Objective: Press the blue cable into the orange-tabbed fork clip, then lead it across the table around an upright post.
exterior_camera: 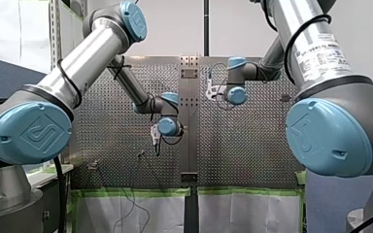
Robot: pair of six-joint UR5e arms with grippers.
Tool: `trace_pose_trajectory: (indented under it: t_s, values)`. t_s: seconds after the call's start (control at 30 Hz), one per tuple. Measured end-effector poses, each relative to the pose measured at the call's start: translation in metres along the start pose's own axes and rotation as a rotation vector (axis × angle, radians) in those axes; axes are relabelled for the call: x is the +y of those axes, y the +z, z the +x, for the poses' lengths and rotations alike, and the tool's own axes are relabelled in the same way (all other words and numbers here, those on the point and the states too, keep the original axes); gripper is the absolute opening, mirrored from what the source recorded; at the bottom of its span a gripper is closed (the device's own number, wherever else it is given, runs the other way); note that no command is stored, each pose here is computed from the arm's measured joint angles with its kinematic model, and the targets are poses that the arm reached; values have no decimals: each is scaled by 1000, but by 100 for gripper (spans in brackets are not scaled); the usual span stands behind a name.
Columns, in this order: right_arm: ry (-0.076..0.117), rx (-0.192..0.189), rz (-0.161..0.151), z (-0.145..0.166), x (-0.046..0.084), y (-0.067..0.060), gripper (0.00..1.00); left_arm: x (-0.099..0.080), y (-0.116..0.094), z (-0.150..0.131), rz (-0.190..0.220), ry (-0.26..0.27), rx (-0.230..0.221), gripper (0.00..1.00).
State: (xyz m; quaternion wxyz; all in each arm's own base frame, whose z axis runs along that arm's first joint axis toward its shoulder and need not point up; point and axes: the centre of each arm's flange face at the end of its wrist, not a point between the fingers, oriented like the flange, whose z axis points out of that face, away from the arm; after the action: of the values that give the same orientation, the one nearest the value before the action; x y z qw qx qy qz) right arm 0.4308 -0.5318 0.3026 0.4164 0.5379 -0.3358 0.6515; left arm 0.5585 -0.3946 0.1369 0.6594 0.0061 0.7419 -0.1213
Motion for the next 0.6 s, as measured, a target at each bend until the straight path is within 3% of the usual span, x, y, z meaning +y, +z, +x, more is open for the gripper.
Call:
trace_pose_trajectory:
  t_s: [0.6]
  values:
    - [9,64,15,43,-8,-2,0,-8,24,-34,8,-22,-59,0]
